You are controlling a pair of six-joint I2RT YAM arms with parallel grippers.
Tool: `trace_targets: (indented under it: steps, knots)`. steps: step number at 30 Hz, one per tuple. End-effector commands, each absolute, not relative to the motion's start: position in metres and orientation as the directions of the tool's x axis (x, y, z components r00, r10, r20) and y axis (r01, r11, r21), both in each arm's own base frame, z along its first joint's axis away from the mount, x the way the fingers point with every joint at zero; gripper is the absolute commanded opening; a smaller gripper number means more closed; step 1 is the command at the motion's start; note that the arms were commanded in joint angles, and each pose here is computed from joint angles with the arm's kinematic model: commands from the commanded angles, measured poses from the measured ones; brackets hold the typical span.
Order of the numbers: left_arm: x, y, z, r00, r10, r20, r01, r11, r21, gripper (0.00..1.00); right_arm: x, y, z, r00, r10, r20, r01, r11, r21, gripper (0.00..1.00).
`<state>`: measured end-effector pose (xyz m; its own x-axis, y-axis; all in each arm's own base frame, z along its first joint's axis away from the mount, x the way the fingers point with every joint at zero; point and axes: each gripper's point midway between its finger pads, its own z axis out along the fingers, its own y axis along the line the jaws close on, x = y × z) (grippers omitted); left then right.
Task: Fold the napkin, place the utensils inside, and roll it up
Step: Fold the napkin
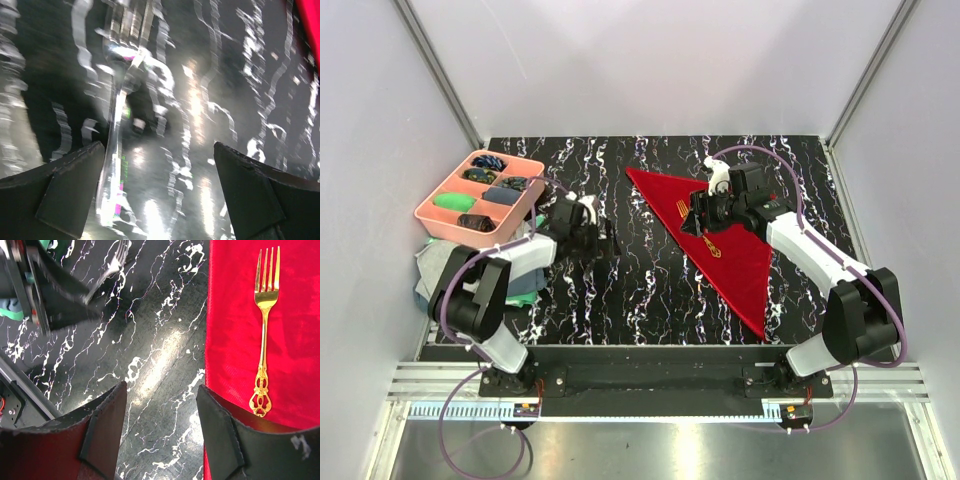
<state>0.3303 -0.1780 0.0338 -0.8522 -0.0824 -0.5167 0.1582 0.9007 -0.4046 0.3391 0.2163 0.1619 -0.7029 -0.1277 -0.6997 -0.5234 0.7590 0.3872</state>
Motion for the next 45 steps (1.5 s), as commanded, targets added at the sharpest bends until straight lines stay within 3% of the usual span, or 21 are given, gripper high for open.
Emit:
trace_targets:
  steps: [1, 5, 14, 23, 27, 31, 36, 45]
  knots:
    - [0.294, -0.211, 0.032, -0.888, -0.088, -0.451, 0.158, 0.863, -0.48, 0.99, 0.341, 0.224, 0.179, -0.665, -0.112, -0.739, -0.557, 0.733, 0.39, 0.67]
    - [0.274, -0.238, 0.036, -0.905, -0.116, -0.408, 0.154, 0.807, -0.57, 0.99, 0.341, 0.224, 0.178, -0.672, -0.108, -0.733, -0.551, 0.733, 0.398, 0.67]
    - [0.256, -0.275, 0.068, -0.895, -0.138, -0.424, 0.193, 0.736, -0.649, 0.99, 0.335, 0.226, 0.174, -0.696, -0.1, -0.711, -0.532, 0.738, 0.416, 0.67]
    - [0.284, -0.176, 0.167, -0.693, -0.2, -0.693, 0.265, 0.823, -0.502, 0.99, 0.325, 0.268, 0.148, -0.718, -0.163, -0.677, -0.519, 0.774, 0.364, 0.66]
    - [0.298, -0.103, 0.195, -0.575, -0.16, -0.802, 0.14, 0.947, -0.289, 0.99, 0.327, 0.303, 0.129, -0.717, -0.221, -0.661, -0.531, 0.788, 0.313, 0.64]
    - [0.296, -0.078, 0.201, -0.548, -0.147, -0.823, 0.061, 0.975, -0.214, 0.99, 0.328, 0.336, 0.1, -0.711, -0.306, -0.633, -0.549, 0.805, 0.227, 0.64]
    - [0.293, -0.082, 0.204, -0.555, -0.149, -0.818, 0.097, 0.966, -0.242, 0.99, 0.346, 0.365, 0.069, -0.677, -0.4, -0.618, -0.554, 0.829, 0.07, 0.64]
    - [0.288, -0.07, 0.21, -0.528, -0.088, -0.845, 0.108, 0.98, -0.17, 0.99, 0.348, 0.39, 0.036, -0.651, -0.517, -0.555, -0.612, 0.791, -0.019, 0.58]
